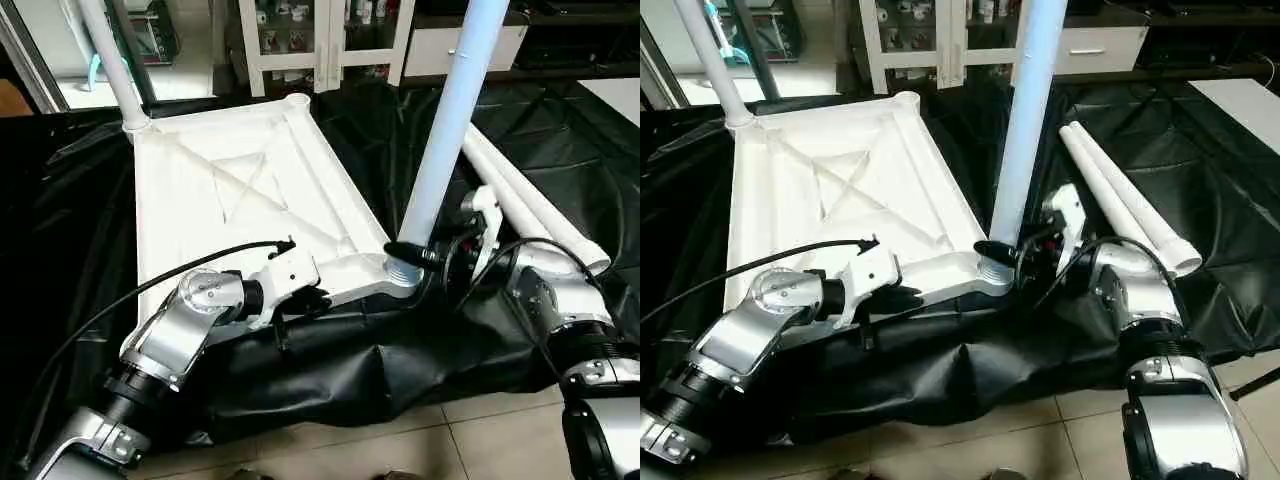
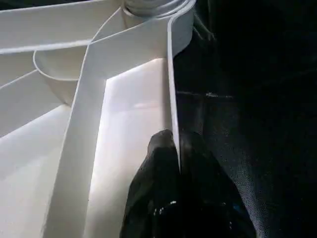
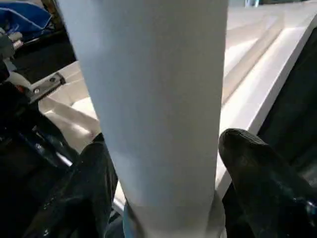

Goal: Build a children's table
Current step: Insert table leg to table base

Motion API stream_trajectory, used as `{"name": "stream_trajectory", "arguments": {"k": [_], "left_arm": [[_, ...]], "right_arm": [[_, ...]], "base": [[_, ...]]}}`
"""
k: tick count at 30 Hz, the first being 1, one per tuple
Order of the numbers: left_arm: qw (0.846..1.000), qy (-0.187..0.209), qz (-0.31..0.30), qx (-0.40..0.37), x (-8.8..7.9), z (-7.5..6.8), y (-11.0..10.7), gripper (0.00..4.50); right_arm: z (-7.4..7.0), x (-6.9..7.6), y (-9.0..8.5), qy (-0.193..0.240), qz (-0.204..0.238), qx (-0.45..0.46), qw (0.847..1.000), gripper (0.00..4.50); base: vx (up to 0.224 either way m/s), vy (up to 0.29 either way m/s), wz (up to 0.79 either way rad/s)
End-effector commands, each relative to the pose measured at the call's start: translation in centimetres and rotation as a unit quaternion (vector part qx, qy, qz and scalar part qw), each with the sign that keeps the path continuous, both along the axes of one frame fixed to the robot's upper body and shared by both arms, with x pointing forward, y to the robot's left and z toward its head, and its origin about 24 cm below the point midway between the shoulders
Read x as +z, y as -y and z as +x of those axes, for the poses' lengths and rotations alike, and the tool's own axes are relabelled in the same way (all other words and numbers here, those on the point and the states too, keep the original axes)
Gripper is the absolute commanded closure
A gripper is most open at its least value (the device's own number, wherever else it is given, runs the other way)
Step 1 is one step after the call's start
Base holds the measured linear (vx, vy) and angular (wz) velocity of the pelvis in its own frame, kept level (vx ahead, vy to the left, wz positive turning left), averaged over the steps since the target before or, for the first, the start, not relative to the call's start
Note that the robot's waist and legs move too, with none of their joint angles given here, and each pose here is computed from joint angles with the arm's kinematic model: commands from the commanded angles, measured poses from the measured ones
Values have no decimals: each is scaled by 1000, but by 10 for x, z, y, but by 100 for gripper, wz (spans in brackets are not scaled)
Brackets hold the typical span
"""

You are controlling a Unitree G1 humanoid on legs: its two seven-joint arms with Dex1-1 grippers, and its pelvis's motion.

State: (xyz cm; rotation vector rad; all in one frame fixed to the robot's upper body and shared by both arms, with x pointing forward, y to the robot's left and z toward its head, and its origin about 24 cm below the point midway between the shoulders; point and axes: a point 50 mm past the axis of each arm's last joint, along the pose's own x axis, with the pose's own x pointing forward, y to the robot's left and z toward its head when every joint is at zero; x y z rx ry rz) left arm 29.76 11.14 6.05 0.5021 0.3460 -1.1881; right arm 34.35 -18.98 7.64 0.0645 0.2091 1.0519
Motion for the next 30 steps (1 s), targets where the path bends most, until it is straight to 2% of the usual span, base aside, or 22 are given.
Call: {"name": "stream_trajectory", "arguments": {"k": [1,8,9,13,18,21,22,23,24,25,27,30], "left_arm": [[998,-48,34,-32,-22,-15,4,450],[998,-48,37,-31,-22,-15,3,450],[998,-48,37,-31,-22,-15,3,450],[998,-48,37,-29,-23,-15,3,450],[998,-52,42,5,-25,-11,4,450],[997,-51,41,46,-25,-5,9,450],[994,-49,37,85,-23,2,14,450],[994,-49,37,88,-23,2,14,450],[993,-48,35,106,-22,5,15,450],[983,-46,35,173,-20,14,20,450],[977,-45,36,205,-18,19,23,450],[972,-35,21,232,-10,26,37,450]], "right_arm": [[3,6,-4,11,-1,13,1000,156],[3,4,-4,10,-2,21,1000,206],[3,4,-4,10,-1,21,1000,227],[3,2,-5,10,4,12,1000,238],[3,-11,-12,0,0,-30,1000,250],[2,-27,-25,-19,-5,-73,997,252],[4,-36,-33,-32,-10,-120,992,253],[4,-37,-34,-33,-10,-124,992,253],[6,-40,-36,-38,-14,-150,988,254],[10,-51,-41,-53,-41,-256,964,254],[12,-57,-43,-59,-62,-314,946,255],[10,-66,-64,-86,-38,-385,918,255]], "base": [[0,0,0],[0,0,0],[0,0,0],[0,0,0],[0,0,0],[0,0,0],[0,0,0],[0,0,0],[0,0,0],[0,0,0],[0,0,0],[0,0,0]]}}
